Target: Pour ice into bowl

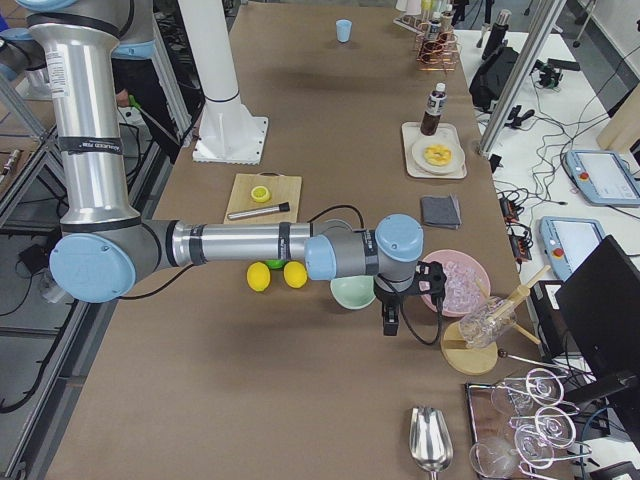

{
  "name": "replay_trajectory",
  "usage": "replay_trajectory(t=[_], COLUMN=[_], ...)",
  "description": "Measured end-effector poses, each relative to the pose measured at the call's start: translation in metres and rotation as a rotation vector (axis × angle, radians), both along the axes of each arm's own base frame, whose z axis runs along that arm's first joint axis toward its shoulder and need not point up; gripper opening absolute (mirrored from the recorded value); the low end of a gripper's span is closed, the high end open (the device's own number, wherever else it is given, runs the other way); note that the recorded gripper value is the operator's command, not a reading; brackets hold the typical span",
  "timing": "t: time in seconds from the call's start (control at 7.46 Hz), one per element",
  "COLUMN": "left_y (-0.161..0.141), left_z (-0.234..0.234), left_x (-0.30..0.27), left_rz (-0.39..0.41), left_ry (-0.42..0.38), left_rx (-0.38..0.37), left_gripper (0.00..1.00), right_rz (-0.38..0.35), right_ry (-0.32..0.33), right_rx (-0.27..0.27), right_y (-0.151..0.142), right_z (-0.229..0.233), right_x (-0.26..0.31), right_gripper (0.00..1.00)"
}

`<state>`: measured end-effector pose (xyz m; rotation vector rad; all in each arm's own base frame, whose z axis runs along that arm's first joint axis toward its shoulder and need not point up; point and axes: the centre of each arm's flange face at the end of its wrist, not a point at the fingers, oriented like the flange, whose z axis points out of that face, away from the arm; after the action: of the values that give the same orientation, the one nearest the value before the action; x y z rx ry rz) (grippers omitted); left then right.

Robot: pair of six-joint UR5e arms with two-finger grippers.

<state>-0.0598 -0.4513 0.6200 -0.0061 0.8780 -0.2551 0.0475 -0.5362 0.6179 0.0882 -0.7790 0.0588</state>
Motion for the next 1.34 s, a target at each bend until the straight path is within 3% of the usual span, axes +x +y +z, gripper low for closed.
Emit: replay_trajectory(t=[0.27, 0.54, 0.8, 1.34], left_y=[-0.001, 0.003, 0.015, 0.020], left_z=[-0.021, -0.045, -0.071, -0.104], left_x=[0.007, 0.005, 0.015, 0.108], left_rz=[-0.075, -0.197, -0.325, -0.542], left_ry=[-0.003, -0.089, -0.165, -0.266], left_rx=[-0.061, -0.104, -0.151, -0.290], left_gripper=[0.97, 0.97, 0.97, 0.97], right_rz=[-0.019, -0.025, -0.016, -0.033], right_ry=[0.000, -0.001, -0.012, -0.003], right_rx=[0.026, 0.037, 0.034, 0.042], right_y=[-0.004, -0.008, -0.012, -0.013], right_z=[0.022, 0.041, 0.036, 0.002], right_x=[-0.012, -0.031, -0.062, -0.136], right_gripper=[0.98, 0.98, 0.98, 0.95])
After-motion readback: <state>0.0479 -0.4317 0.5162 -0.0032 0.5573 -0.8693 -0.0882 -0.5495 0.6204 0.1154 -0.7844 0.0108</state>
